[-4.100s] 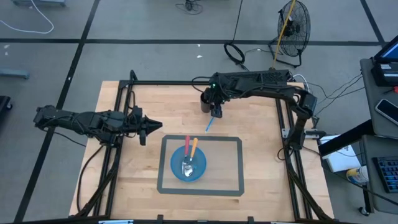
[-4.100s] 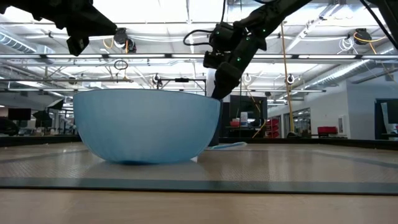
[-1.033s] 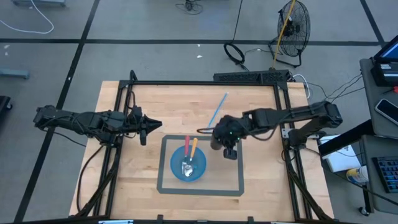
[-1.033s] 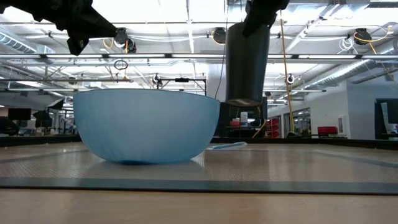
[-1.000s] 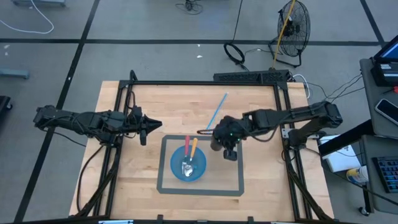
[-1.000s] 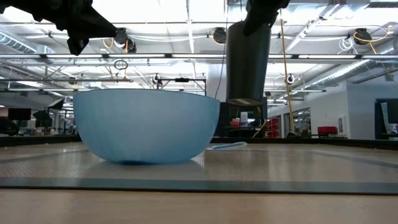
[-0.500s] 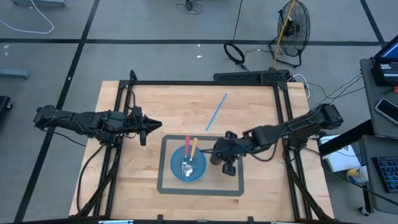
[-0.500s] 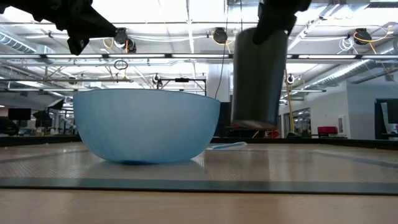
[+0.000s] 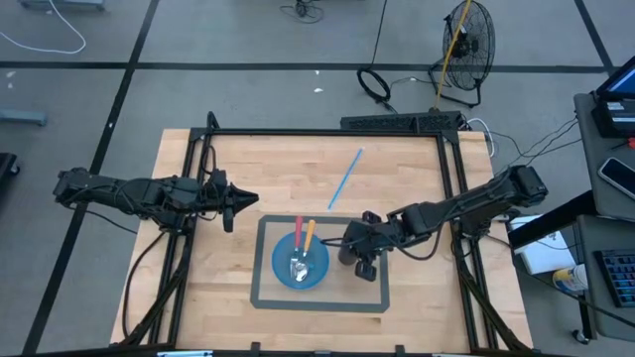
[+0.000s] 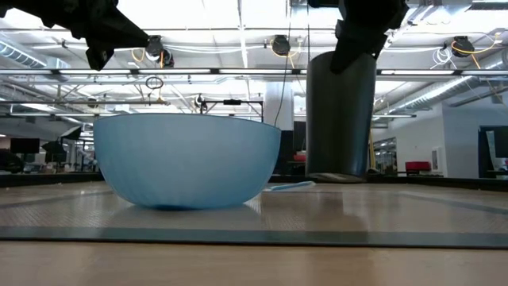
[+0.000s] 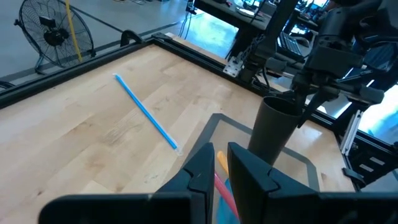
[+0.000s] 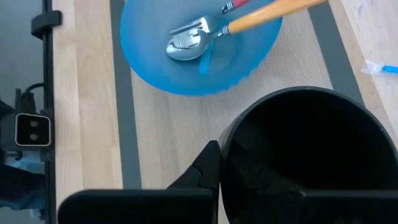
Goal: Pick & Place Utensil
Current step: Put the black cup on the transparent mat to the right of the blue bowl
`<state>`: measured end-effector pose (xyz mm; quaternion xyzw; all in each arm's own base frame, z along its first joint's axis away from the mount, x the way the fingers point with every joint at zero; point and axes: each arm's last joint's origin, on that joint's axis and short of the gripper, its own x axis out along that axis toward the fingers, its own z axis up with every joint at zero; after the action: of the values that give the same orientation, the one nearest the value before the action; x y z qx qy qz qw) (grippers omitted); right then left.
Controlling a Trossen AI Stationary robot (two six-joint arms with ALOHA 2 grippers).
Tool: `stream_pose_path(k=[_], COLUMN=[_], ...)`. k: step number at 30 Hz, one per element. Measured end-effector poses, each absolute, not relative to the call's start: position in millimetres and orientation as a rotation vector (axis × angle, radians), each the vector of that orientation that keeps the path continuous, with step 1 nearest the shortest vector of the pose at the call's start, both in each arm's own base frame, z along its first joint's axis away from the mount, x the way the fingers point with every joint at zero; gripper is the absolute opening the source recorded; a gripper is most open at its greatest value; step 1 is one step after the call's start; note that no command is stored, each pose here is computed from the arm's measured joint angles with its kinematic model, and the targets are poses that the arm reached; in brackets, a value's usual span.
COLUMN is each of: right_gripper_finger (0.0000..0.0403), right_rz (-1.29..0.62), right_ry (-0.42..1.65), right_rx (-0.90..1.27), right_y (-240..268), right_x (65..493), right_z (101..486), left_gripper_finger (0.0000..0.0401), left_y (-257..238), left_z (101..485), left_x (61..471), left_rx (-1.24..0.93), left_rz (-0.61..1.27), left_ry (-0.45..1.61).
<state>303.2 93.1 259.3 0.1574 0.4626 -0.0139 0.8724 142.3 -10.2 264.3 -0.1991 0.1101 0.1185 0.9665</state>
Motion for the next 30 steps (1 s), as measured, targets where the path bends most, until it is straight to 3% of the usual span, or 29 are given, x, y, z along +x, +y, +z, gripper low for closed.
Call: stream_pose_path(k=[21, 30], right_gripper_finger=[0.0004, 0.0056], right_rz=[0.015, 0.073], right_ry=[0.969, 0.954], right_rx=[0.381, 0.415], right_y=[94, 96], right_x=[301, 303], right_z=[240, 242], left_gripper_finger=[0.0049, 0.0049], left_y=[-10, -10], left_z=[264, 264], left_x=[142, 142], left_rx=[-0.41, -0.41], left_rz=[0.24, 0.241], left_ry=[0.222, 0.222])
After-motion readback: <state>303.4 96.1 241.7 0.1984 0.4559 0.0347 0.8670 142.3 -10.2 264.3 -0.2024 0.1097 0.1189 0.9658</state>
